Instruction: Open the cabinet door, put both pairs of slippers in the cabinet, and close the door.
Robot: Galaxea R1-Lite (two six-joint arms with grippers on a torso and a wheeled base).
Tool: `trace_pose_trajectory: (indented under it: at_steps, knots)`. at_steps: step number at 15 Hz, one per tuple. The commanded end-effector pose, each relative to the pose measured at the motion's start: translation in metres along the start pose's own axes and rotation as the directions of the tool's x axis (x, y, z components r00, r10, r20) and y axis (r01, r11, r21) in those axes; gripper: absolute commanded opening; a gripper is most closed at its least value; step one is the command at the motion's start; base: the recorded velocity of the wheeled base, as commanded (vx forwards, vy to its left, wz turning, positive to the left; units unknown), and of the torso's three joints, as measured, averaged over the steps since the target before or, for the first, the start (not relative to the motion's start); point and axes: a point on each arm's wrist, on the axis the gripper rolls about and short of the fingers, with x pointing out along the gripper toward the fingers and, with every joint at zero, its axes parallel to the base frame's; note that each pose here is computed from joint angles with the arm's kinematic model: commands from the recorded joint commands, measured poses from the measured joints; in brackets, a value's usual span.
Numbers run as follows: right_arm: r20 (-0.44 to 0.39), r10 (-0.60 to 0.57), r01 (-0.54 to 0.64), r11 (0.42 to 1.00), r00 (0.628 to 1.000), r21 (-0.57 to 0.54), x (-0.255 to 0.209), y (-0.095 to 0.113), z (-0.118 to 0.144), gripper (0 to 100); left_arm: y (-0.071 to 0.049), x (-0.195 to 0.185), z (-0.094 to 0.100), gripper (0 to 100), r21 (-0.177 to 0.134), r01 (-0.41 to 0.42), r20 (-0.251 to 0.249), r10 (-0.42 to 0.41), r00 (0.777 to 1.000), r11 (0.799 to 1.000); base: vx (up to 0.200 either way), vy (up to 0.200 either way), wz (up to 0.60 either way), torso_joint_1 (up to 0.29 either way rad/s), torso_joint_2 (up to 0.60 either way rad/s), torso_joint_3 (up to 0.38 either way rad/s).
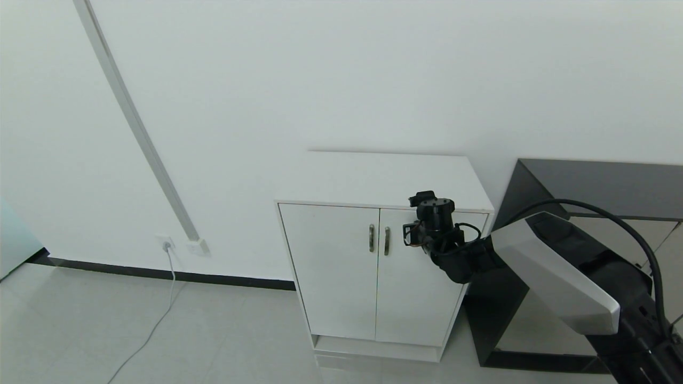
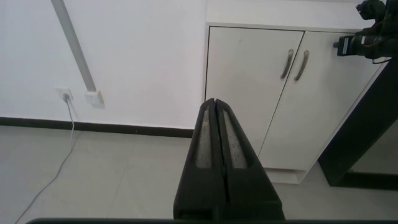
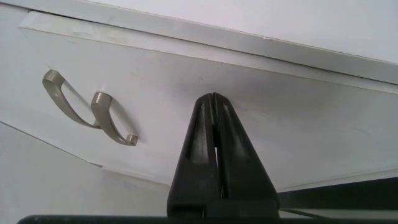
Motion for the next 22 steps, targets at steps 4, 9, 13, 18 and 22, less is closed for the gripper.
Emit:
trace_pose_trajectory:
  at_steps: [4, 9, 13, 18, 22]
  knots:
    - [0.004, 0.0, 0.0, 1.0, 1.0, 0.001, 0.003, 0.001, 0.001, 0, 0.0, 0.0, 0.0, 0, -0.001, 0.0, 0.0, 0.0, 1.0, 1.0, 0.0, 0.0, 0.0, 0.0, 0.0, 0.0]
    - [0.006, -0.009, 0.009, 1.0, 1.0, 0.004, 0.007, -0.002, 0.001, 0, 0.0, 0.0, 0.0, 0, -0.001, 0.0, -0.001, 0.0, 1.0, 1.0, 0.0, 0.0, 0.0, 0.0, 0.0, 0.0]
    - [0.008, -0.011, 0.011, 1.0, 1.0, 0.005, 0.009, -0.002, 0.0, 0, 0.0, 0.0, 0.0, 0, -0.001, 0.0, -0.001, 0.0, 1.0, 1.0, 0.0, 0.0, 0.0, 0.0, 0.0, 0.0]
    - [-0.01, -0.003, 0.003, 1.0, 1.0, 0.008, -0.022, -0.006, 0.013, 0, 0.0, 0.0, 0.0, 0, -0.001, 0.0, -0.001, 0.0, 1.0, 1.0, 0.0, 0.0, 0.0, 0.0, 0.0, 0.0]
    - [0.014, 0.013, -0.013, 1.0, 1.0, 0.01, -0.075, -0.016, 0.029, 0, 0.0, 0.0, 0.0, 0, -0.001, 0.001, -0.001, -0.001, 1.0, 1.0, 0.0, 0.0, 0.0, 0.0, 0.0, 0.0]
